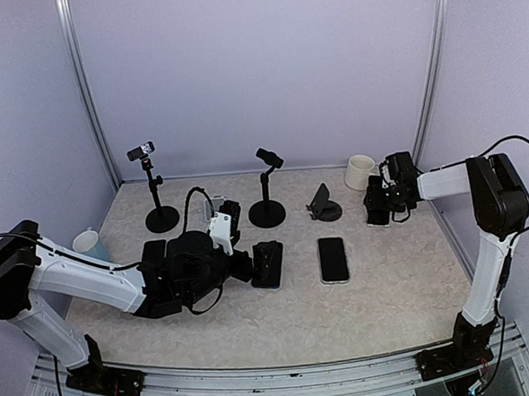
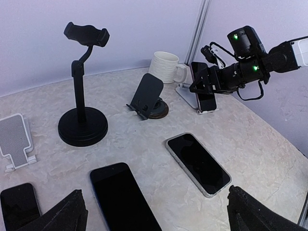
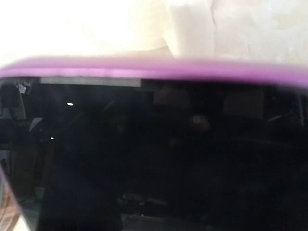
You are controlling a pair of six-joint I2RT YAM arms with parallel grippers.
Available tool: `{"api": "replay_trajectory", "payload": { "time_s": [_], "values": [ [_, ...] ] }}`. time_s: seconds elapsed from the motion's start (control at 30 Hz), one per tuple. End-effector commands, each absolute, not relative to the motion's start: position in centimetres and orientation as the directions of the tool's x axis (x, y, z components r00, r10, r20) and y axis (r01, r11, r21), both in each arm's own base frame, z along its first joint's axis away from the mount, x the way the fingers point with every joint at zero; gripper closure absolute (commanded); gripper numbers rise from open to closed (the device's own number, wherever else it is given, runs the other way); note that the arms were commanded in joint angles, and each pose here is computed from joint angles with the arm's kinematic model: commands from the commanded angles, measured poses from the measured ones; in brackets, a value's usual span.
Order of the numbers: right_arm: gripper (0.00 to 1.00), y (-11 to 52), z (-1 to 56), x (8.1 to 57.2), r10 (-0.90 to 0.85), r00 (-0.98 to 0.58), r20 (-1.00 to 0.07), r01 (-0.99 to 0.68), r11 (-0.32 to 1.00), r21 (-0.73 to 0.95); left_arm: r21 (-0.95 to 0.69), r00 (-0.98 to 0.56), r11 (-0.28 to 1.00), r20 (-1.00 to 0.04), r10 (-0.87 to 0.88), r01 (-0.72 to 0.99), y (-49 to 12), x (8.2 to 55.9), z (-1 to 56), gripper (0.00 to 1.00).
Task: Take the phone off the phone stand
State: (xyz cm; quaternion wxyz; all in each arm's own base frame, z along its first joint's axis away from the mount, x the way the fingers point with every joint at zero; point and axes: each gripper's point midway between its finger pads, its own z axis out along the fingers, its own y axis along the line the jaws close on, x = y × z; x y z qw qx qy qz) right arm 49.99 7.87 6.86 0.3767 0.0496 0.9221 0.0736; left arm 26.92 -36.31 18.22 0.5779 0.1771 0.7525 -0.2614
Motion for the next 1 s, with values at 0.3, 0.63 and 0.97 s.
{"api": "replay_trajectory", "payload": {
  "time_s": [0.3,0.63,0.97],
  "values": [
    [0.33,7.6,14.0,52.4,0.136,-0.601,-0.787,0.004,0.986,0.166,-0.188,-0.252,0.795,-0.967,-0.045,0.577,-36.5,27.0,19.3,0.01],
    [0.34,8.0,19.4,51.5,0.122,-0.549,-0.827,-0.047,0.983,0.176,-0.19,-0.25,0.792,-0.967,-0.048,0.58,-36.6,27.0,19.4,0.01],
    [0.36,8.4,19.2,46.0,0.074,-0.62,-0.781,-0.112,0.977,0.181,-0.194,-0.249,0.789,-0.967,-0.053,0.583,-36.7,26.7,19.5,0.01]
  ]
}}
